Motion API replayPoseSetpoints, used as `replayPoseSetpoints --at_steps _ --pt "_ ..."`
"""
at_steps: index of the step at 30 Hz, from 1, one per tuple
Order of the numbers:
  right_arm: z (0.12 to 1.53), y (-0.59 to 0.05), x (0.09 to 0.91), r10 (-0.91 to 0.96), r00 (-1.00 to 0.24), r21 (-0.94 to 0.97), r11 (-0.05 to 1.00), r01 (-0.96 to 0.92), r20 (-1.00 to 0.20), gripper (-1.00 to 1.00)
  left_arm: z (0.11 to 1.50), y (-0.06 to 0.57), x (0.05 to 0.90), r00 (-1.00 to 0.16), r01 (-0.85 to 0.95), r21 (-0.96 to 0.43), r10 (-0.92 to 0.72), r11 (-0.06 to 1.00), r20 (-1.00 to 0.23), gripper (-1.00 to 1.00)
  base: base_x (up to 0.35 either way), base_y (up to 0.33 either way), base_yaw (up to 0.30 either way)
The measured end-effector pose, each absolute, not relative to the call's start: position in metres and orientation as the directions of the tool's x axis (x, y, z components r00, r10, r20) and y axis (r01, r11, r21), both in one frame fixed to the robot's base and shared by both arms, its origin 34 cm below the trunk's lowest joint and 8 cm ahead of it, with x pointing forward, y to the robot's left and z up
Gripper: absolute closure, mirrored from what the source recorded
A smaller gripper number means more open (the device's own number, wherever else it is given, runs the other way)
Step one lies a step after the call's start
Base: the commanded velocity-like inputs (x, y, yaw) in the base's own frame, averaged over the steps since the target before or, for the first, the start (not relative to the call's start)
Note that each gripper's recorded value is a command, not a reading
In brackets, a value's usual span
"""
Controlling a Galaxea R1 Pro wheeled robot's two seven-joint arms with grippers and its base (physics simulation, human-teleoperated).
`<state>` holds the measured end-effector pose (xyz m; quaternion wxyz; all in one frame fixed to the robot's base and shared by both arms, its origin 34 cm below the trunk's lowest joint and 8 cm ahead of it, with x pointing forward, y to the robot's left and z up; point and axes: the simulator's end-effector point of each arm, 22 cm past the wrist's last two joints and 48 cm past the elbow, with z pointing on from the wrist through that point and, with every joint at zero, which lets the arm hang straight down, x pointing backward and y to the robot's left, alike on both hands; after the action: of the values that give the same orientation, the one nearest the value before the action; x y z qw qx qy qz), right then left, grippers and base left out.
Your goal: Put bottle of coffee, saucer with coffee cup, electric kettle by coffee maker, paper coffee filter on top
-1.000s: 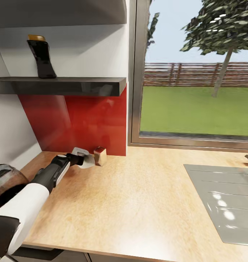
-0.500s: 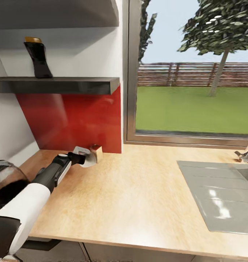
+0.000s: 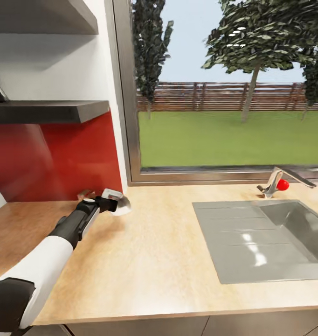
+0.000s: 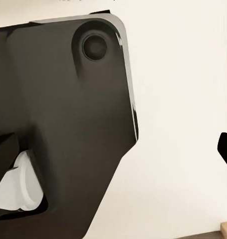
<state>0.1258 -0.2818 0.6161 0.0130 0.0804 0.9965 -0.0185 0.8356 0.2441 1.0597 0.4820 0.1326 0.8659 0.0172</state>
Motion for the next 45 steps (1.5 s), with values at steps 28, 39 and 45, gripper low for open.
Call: replayPoseSetpoints --at_steps 28,39,45 --pt "0.616 -0.283 0.129 0.162 -0.986 -0.034 0.986 0.163 -0.037 -1.0 1.109 0.232 0.847 -0.46 0.217 0.15 0.237 0.964 -0.856 1.0 0.015 -0.183 -0.263" --pt "0.616 -0.283 0.132 0.165 -0.985 -0.035 0.985 0.167 -0.044 -1.0 1.218 0.207 0.855 -0.536 0.287 0.044 0.198 0.957 -0.82 1.0 0.0 0.0 -0.193" --pt "0.617 -0.284 0.146 0.163 -0.984 -0.03 0.986 0.165 -0.072 -1.0 1.273 0.165 0.853 -0.535 0.348 0.002 0.2 0.938 -0.821 1.0 0.0 0.0 -0.004"
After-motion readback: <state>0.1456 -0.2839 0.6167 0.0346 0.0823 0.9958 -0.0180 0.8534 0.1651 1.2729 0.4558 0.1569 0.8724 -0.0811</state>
